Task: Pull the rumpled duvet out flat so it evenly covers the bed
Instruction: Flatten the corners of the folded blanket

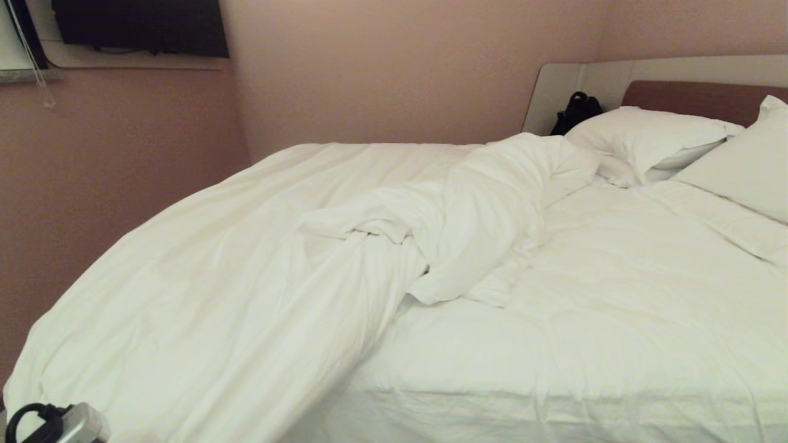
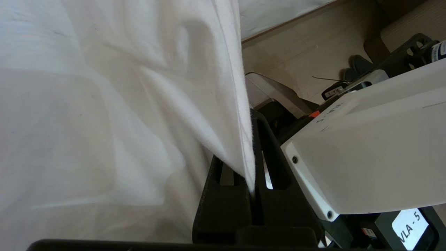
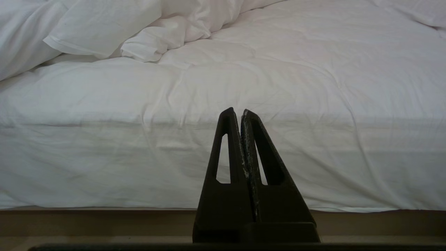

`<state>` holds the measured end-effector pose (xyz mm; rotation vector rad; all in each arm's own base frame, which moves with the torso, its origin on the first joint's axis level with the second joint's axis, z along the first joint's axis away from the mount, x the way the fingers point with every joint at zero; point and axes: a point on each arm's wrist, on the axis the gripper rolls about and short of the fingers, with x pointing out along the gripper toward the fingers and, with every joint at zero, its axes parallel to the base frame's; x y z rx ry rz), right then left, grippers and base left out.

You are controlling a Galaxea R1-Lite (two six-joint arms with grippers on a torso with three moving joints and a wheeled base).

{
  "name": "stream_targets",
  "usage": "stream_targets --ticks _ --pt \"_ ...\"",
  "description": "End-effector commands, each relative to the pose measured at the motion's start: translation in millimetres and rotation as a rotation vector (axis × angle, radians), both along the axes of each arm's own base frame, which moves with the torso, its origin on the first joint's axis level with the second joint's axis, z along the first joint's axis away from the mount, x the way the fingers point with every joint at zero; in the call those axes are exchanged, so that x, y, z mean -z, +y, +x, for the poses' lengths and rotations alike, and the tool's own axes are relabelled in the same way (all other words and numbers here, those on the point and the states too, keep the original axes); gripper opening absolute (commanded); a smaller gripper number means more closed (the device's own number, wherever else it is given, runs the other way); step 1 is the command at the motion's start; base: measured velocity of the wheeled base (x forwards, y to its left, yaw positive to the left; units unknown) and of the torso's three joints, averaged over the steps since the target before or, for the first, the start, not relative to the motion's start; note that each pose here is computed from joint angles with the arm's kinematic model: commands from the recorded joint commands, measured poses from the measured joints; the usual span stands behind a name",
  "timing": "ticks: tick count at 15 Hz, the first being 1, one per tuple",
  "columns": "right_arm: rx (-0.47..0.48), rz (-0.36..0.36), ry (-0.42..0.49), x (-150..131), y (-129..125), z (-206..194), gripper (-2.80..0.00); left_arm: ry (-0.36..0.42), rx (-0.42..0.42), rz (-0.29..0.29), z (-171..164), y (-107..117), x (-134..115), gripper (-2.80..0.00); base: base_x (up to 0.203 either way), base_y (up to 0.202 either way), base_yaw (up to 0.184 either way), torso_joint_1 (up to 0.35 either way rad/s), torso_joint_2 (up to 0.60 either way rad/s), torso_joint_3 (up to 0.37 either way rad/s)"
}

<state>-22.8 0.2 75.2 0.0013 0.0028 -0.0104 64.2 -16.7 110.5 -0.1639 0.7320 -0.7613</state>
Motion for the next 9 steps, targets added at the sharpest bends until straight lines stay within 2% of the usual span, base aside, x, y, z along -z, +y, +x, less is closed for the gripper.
stream_targets --ticks 1,2,3,4,7,9 --pt "0.0 0.0 0.0 0 0 0 -2.8 -0.002 0.001 -0.002 -1 0 0 -2.8 0.0 0.0 0.0 0.0 0.0 0.0" --pt "0.0 0.0 0.0 0 0 0 -2.8 -0.007 -0.004 0.002 -2 0 0 -2.8 0.0 0.0 0.0 0.0 0.0 0.0" --pt "0.0 0.0 0.0 0 0 0 -2.8 -0.007 -0.005 0.003 -2 0 0 -1.08 0.0 0.0 0.0 0.0 0.0 0.0" --pt "0.0 0.0 0.0 0 0 0 -2.8 -0.01 -0.005 0.003 -2 0 0 0.0 0.0 0.0 0.0 0.0 0.0 0.0" --pt "0.0 0.0 0.0 0 0 0 -2.8 -0.067 -0.028 -0.016 -6 0 -10 0.0 0.0 0.0 0.0 0.0 0.0 0.0" --pt "0.0 0.0 0.0 0 0 0 -2.8 -0.109 -0.119 -0.108 -9 1 -36 0.0 0.0 0.0 0.0 0.0 0.0 0.0"
